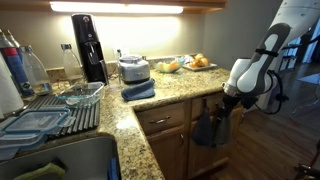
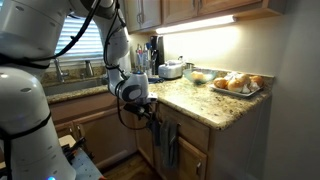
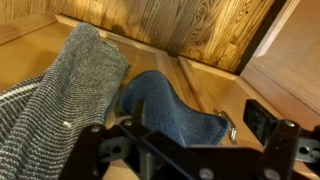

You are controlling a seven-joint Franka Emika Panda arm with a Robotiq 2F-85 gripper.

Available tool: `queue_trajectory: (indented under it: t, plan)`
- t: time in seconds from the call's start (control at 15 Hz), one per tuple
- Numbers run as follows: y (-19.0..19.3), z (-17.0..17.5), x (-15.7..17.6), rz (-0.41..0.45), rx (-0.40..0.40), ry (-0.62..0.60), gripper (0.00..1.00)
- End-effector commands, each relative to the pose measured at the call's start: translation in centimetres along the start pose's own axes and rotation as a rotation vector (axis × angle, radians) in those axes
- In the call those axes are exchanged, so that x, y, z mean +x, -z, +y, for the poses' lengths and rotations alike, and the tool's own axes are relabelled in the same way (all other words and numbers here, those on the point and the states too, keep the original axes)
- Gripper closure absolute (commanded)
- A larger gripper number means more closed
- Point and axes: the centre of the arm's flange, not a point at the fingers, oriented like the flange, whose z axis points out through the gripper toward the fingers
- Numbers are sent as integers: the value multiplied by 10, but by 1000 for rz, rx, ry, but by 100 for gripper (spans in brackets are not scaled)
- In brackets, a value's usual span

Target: Unhang the cloth on the left from the drawer and place it on the countertop, hang the cloth back on the drawer

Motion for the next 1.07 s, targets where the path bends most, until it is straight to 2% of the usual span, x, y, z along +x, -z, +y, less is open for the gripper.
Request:
queue_trajectory:
  t: [0.0, 0.13, 0.2, 0.27, 0.33, 0.53, 1.0]
  plan:
    - [-1, 0, 0, 0, 0, 0, 0]
    - [-1, 0, 1, 2, 0, 1, 0]
    - [-7, 1, 4, 50, -35, -1, 0]
    - [-14, 2, 6, 66, -14, 17, 0]
    - [-19, 2, 9, 103, -44, 18, 0]
    - [-30, 5, 12, 171, -65, 38, 0]
    - [-54, 11, 12, 235, -66, 10, 0]
